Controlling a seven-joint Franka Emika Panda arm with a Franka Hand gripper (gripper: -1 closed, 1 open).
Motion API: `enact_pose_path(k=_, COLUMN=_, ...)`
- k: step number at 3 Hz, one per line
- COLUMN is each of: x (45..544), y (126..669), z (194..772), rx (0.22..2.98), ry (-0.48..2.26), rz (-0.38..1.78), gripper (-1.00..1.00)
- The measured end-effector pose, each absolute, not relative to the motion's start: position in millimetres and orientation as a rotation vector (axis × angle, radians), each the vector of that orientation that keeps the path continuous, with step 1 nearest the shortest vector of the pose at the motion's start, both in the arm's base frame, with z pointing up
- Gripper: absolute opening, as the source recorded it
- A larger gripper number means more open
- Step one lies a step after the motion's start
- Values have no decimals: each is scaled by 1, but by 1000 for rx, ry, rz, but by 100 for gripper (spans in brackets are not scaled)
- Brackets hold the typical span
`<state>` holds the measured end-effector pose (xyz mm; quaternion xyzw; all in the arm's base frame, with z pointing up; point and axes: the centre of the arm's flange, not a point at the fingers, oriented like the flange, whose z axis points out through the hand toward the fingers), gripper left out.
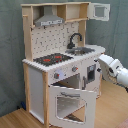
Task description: Play with the kitchen
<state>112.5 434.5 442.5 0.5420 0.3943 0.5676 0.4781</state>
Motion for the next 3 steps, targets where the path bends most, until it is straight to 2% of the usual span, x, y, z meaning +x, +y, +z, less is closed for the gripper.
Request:
enact_pose_path(k=1, x=95, y=465, z=454, rx=1285, ry=962, rz=1419, gripper=100)
enact_pose_path(k=3, x=97, y=517, z=449, rx=1256, ry=983, rz=1500, gripper=100)
